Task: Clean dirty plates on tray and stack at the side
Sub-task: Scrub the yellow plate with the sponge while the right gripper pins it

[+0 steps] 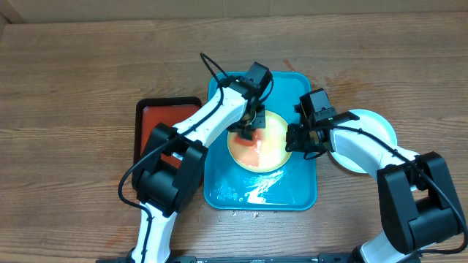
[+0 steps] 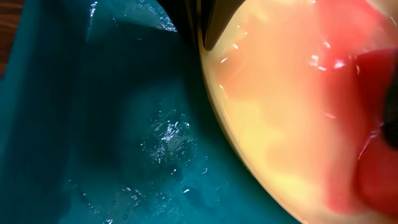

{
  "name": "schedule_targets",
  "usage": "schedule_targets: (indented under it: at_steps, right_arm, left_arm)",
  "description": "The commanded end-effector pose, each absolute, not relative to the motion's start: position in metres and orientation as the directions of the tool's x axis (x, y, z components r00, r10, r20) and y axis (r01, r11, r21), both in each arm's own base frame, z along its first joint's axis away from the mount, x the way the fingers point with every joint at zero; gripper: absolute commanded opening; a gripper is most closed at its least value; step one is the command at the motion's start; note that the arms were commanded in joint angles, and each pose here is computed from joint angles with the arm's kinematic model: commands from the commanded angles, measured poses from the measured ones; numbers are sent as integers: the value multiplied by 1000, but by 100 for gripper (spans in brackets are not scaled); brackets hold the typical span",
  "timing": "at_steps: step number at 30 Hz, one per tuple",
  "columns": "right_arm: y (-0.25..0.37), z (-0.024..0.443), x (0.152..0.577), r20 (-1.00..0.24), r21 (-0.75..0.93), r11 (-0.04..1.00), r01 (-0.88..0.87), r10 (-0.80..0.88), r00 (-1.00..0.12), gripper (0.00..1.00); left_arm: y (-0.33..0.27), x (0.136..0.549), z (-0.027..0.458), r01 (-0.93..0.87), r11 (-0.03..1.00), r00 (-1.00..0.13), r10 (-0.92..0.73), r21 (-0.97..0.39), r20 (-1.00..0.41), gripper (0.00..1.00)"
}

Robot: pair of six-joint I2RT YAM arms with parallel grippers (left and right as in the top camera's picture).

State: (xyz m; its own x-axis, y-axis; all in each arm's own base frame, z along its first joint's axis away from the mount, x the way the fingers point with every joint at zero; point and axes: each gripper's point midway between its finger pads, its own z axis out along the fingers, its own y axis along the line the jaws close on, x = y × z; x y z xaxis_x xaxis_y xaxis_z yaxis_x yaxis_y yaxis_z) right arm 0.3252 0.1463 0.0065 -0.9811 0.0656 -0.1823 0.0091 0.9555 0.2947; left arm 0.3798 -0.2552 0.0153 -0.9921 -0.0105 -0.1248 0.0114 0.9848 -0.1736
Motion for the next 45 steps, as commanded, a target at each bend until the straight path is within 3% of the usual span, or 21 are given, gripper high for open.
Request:
schedule_targets:
  at_steps: [1,9,14,17,20,24,34,38,45]
  right_arm:
    - [142,0,322,-171,270,963,16,64,-983,4]
    - [141,0,322,-171,270,963,16,65,-983,4]
    - [142,0,322,-170,270,963,16,64,-983,4]
    - [142,0,322,-170,270,963,17,65,-983,4]
    - [142,0,322,-170,270,963,17,65,-983,4]
    - [142,0,322,-170,270,963,17,65,-983,4]
    - [142,0,322,-171,270,963,16,65,-983,4]
    - [142,0,323,-172,271,962,16,65,-983,4]
    - [142,0,323,-174,271,962,16,65,-983,4]
  left_arm:
    - [-310,352,8,98,904,-995,91,-416,-38,4]
    - [-336,331,13,73,842,-993,109,-535,36,4]
    - [-323,315,8,20,872,-988,92,-489,122,4]
    - [-307,306,1,-5,911,-984,68,-411,163,4]
    - [-275,303,-8,-52,967,-984,-7,-249,177,4]
    - [-228,310,-8,-94,995,-989,-89,-33,120,4]
    - [-158,340,29,-138,964,-988,-119,229,-96,4]
    - [-170,354,32,-115,979,-985,-91,170,-144,4]
    - [-233,358,9,-34,993,-996,-42,-113,-75,4]
